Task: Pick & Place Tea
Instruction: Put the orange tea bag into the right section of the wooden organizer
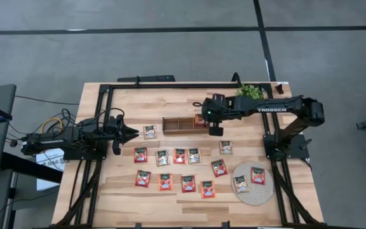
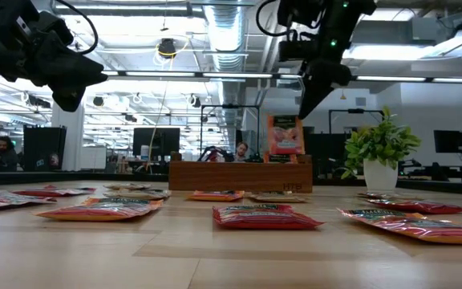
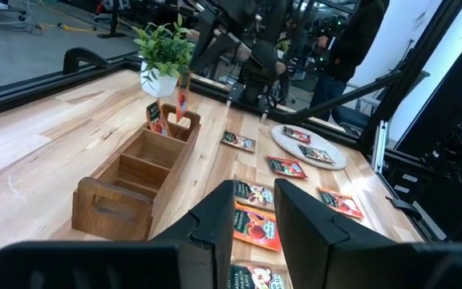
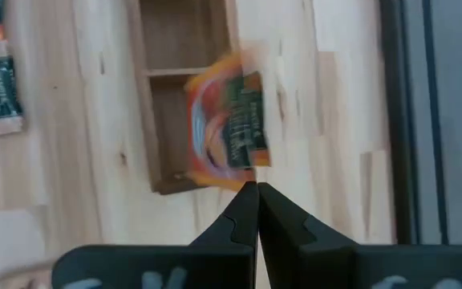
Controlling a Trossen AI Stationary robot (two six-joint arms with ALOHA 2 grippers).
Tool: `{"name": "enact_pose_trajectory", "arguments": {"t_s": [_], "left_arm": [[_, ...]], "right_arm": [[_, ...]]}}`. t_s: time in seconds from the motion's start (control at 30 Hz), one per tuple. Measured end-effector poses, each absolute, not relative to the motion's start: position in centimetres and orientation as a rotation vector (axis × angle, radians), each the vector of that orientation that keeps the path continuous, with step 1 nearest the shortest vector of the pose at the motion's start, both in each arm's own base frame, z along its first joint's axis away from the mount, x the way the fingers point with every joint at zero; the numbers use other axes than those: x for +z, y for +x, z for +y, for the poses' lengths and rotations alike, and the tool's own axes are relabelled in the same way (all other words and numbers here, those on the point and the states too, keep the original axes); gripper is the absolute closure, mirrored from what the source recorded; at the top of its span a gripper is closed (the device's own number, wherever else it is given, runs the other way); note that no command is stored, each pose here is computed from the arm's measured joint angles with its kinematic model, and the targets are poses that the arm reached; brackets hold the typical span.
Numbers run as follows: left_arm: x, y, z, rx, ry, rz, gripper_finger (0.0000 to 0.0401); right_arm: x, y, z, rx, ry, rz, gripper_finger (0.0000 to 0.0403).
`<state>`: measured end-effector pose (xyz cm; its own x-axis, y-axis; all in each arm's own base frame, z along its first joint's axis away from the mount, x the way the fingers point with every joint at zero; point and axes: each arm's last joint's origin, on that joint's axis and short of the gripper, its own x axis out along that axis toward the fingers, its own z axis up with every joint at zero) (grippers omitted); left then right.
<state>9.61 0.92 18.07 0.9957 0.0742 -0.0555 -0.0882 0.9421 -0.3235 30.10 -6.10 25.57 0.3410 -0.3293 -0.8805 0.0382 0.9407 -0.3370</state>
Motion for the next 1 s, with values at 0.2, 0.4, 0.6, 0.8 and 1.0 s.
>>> {"name": "enact_pose_trajectory", "arguments": {"t_s": [0.2,0.4,0.6,0.8,1.0], "left_arm": [[18.0,9.6,0.9,0.084,-0.329,0.045,0.0318],[18.0,9.6,0.9,0.083,-0.330,0.045,0.0318],[18.0,9.6,0.9,0.083,-0.330,0.045,0.0318],[18.0,9.6,0.9,0.083,-0.330,0.045,0.0318],[18.1,9.6,0.9,0.083,-0.332,0.045,0.0318]], "right_arm": [[25.6,30.0,-6.6,-0.230,-0.311,1.214,0.0403],[25.6,30.0,-6.8,-0.214,-0.339,1.218,0.0403],[25.7,30.2,-6.9,-0.216,-0.338,1.197,0.0403],[24.6,30.6,-6.9,-0.198,-0.332,1.233,0.0403],[22.1,31.9,-6.9,-0.174,-0.335,1.303,0.0403]]}}
